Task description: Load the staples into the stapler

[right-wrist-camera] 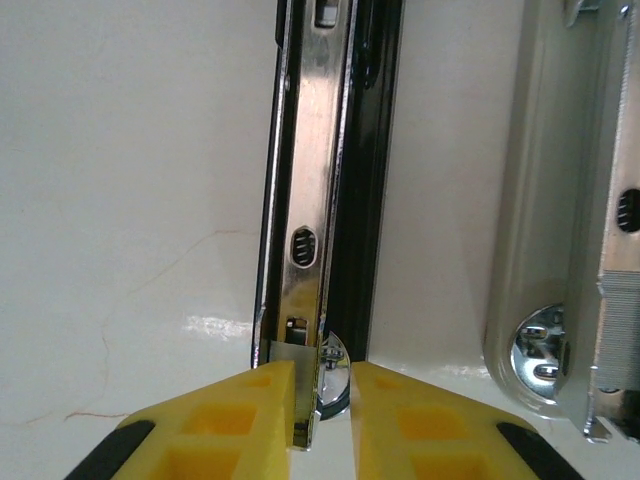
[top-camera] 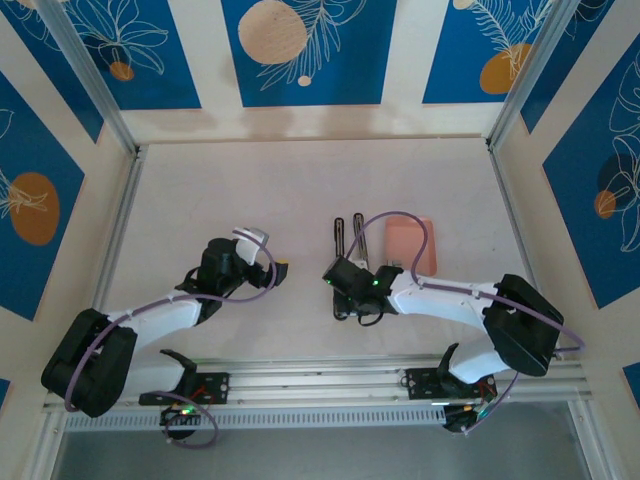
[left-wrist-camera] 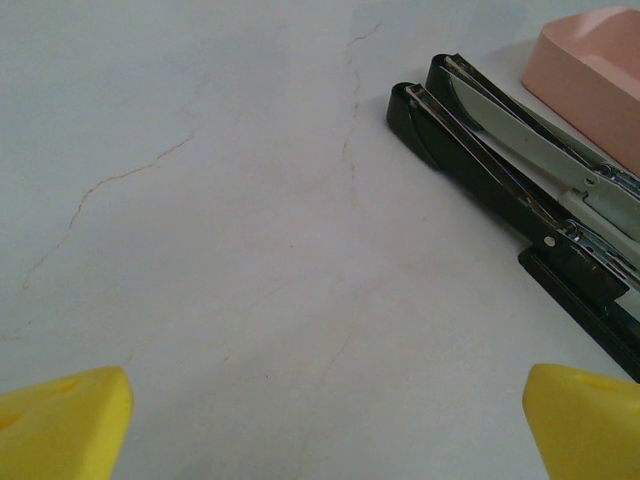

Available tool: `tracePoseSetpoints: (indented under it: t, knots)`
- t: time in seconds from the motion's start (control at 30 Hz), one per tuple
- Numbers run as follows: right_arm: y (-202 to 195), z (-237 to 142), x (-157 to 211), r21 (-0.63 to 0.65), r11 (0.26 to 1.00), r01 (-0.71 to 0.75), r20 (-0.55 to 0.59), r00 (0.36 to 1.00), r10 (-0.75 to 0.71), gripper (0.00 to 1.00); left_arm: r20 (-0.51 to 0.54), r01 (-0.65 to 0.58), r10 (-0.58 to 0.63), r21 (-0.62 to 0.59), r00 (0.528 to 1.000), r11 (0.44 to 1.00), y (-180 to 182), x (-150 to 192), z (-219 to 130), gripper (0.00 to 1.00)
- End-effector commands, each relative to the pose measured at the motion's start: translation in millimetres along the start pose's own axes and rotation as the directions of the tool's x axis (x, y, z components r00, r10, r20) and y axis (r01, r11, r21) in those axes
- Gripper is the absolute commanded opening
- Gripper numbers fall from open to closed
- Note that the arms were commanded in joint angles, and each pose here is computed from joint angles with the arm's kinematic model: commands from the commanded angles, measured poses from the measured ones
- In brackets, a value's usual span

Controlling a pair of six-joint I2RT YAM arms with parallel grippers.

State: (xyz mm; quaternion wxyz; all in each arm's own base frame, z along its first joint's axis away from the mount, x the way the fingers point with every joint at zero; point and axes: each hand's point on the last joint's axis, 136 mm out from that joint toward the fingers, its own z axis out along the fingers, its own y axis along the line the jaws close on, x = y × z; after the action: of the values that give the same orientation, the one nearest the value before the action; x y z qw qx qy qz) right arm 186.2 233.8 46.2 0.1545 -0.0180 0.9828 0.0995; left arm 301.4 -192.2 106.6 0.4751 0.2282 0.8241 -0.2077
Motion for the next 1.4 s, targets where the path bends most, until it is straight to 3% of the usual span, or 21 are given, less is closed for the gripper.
tracePoseSetpoints:
  t: [0.0, 0.37, 0.6, 0.77, 0.93, 1.37]
  knots:
    - [-4.6, 6.0, 6.2, 0.013, 1.000, -0.026, -0.031, 0.999, 0.027, 0.23, 0.016, 0.002, -0.002, 0.011, 1.000, 1.000, -3.9, -3.4, 0.7, 1.00]
    - [-5.8, 5.0, 5.8, 0.018, 0.999, -0.034, -0.038, 0.999, 0.035, 0.20, 0.016, 0.002, -0.002, 0.011, 1.000, 1.000, -4.1, -3.6, 0.6, 1.00]
    - [0.2, -20.1, -13.5, -0.009, 1.000, -0.028, 0.043, 0.999, 0.028, 0.30, 0.021, 0.012, -0.013, 0.021, 1.000, 1.000, -5.8, -6.9, 1.1, 1.00]
    - [2.1, -43.3, -43.8, -0.009, 1.000, -0.018, 0.111, 0.994, 0.019, 0.46, 0.028, 0.022, -0.023, 0.022, 0.999, 1.000, -6.2, -11.4, 0.9, 1.00]
    - [3.2, -50.3, -85.8, -0.013, 0.999, -0.031, 0.148, 0.988, 0.033, 0.55, 0.024, 0.026, -0.026, 0.028, 0.999, 0.999, -7.4, -17.8, 1.0, 1.00]
    - [-12.0, 6.0, -166.6, 0.095, 0.994, -0.054, 0.094, 0.995, 0.045, 0.59, -0.034, 0.048, -0.049, -0.022, 0.998, 0.999, 3.5, -19.0, 12.6, 1.00]
